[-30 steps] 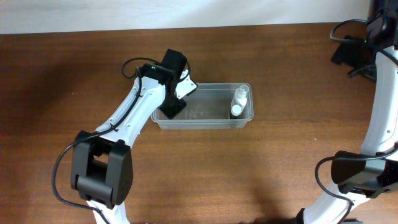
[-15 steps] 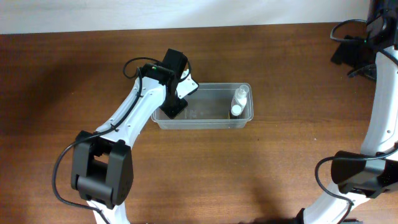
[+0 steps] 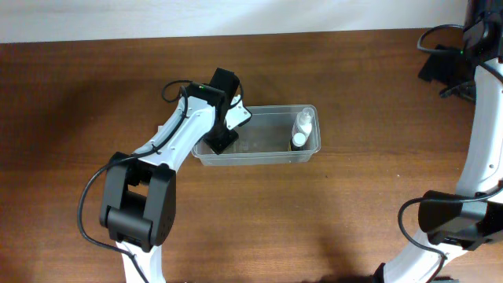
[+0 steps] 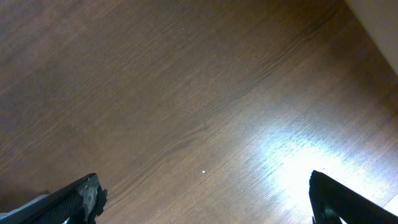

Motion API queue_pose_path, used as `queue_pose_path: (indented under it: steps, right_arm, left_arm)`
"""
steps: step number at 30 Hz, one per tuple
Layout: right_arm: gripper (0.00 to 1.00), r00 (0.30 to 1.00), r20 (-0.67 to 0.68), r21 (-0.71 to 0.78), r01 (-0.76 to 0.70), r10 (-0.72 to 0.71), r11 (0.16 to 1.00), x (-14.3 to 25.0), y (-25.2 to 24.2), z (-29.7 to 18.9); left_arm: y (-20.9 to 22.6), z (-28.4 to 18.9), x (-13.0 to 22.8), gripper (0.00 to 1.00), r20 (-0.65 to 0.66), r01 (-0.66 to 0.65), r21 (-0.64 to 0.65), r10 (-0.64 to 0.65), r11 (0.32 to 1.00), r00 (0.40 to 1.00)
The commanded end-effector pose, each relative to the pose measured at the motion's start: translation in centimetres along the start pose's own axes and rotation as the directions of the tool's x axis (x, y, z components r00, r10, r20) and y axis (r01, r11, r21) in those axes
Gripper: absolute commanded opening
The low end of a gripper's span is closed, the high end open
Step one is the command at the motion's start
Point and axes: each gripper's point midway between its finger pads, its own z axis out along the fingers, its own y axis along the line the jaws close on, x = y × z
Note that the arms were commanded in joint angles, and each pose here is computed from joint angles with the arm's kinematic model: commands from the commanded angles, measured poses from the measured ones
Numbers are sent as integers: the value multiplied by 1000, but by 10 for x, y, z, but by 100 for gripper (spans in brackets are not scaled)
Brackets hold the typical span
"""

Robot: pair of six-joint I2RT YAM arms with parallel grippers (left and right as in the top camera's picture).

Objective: Pack container
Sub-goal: 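Lower the amber jar into the container's left end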

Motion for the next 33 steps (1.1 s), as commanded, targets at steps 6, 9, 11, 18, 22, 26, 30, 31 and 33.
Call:
queue_pose_path:
  steps: [6,9,11,18,22,26,30,31,33]
  right_arm:
    - [98,1000,17,12,-8,8,1000,-3,-5,-4]
    - [98,1000,18,11,-8,8,1000,-3,-5,-4]
    - [98,1000,18,11,-8,8,1000,-3,-5,-4]
    - [98,1000,18,11,-8,8,1000,-3,-5,-4]
    - [98,1000,17,12,-8,8,1000,-3,-5,-4]
    - [98,1000,17,12,-8,8,1000,-3,-5,-4]
    - [98,1000,17,12,-8,8,1000,-3,-5,-4]
    - [98,1000,18,11,-8,8,1000,-3,-5,-4]
    - [98,1000,18,11,-8,8,1000,-3,-5,-4]
  left_arm:
    - [-4,9,2,28,-14,-15,24,16,1000,1000]
    - [-4,9,2,28,-14,-15,24,16,1000,1000]
    - [-4,9,2,28,-13,-15,24,16,1000,1000]
    - [-3,9,1,32,-10,-15,23,16,1000,1000]
    - [-3,9,1,32,-11,-15,22,16,1000,1000]
    - [-3,9,1,33,-11,-16,22,16,1000,1000]
    - [-3,9,1,33,-11,-15,22,16,1000,1000]
    - [-3,9,1,33,-11,-16,22,16,1000,1000]
    - [-3,9,1,34,-11,-15,22,16,1000,1000]
